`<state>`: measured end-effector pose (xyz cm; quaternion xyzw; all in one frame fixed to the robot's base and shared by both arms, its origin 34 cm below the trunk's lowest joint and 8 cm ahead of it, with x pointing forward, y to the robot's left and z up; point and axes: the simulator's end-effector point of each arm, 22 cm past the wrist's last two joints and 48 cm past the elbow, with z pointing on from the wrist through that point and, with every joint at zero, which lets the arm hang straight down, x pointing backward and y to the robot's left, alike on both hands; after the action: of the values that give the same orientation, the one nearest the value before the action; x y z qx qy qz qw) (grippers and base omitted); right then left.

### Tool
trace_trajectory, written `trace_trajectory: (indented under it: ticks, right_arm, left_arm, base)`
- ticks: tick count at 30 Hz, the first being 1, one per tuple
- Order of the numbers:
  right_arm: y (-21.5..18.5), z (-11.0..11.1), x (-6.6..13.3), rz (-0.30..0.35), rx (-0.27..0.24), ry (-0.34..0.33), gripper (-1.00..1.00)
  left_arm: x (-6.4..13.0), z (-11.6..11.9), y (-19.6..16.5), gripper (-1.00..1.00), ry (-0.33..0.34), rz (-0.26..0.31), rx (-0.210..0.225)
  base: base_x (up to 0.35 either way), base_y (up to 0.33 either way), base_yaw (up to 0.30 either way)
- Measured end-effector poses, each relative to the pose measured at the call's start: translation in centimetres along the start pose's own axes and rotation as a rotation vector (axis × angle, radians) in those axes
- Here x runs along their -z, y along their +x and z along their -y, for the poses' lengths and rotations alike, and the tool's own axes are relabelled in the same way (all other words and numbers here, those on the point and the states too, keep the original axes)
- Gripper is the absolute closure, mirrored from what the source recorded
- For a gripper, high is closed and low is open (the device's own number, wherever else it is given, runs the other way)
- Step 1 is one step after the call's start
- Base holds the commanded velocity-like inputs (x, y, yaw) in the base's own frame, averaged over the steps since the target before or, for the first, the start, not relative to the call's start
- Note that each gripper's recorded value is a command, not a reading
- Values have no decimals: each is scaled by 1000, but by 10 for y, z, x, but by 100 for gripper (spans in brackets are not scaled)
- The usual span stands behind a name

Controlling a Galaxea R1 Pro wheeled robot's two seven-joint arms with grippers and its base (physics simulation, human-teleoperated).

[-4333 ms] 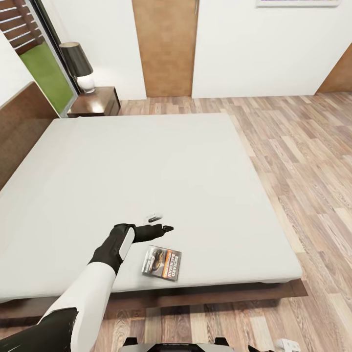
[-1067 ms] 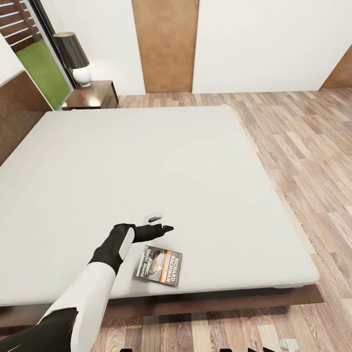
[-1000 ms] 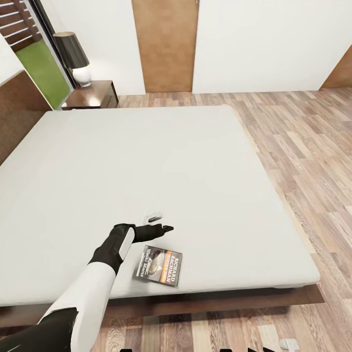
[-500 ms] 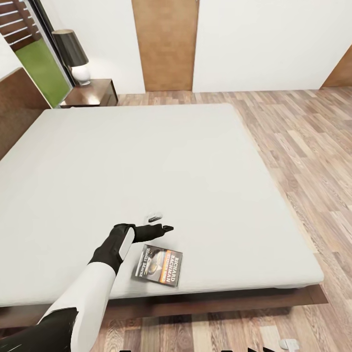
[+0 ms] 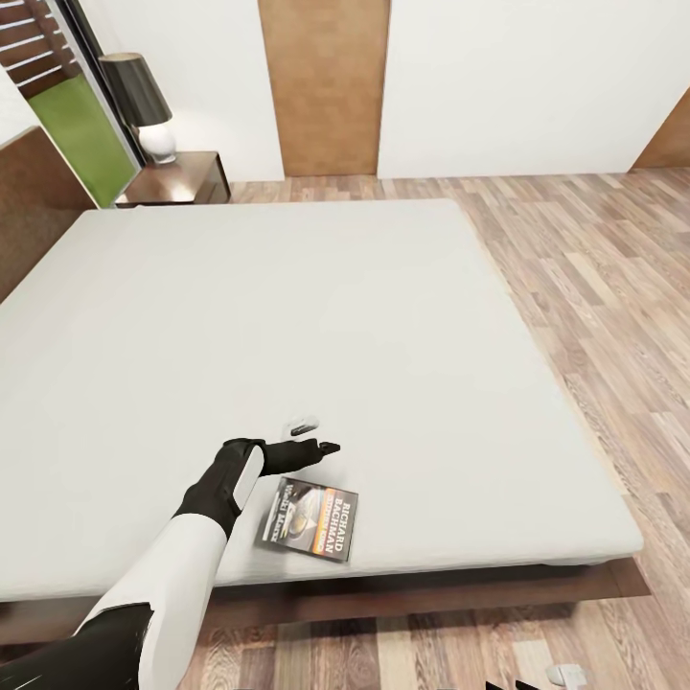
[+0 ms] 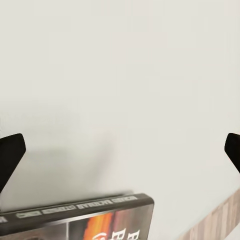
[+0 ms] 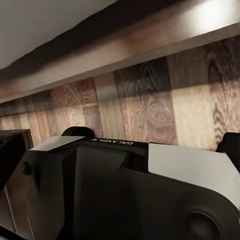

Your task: In the bedroom, move the book from the bed onto either nightstand, and place the two sandals side by side next to the bed.

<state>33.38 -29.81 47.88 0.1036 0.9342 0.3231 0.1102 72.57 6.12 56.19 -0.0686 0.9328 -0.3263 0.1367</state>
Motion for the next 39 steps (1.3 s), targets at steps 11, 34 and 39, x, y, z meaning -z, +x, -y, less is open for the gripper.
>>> trace_trajectory:
  ticks: [11,34,39]
  right_arm:
    - [1,4,-5,0,0,0,-100]
    - [6,23,-27,1,1,0,-100]
    - [6,23,-27,1,1,0,-100]
  left_arm:
    - [-5,-4,2,-100,0,0,0]
    - [-26,-22,8,-100,4,3,2]
    - [-26,-21,8,-100,6,4,4]
  base:
    - [0,0,0]
    - [0,0,0]
    - [0,0,0]
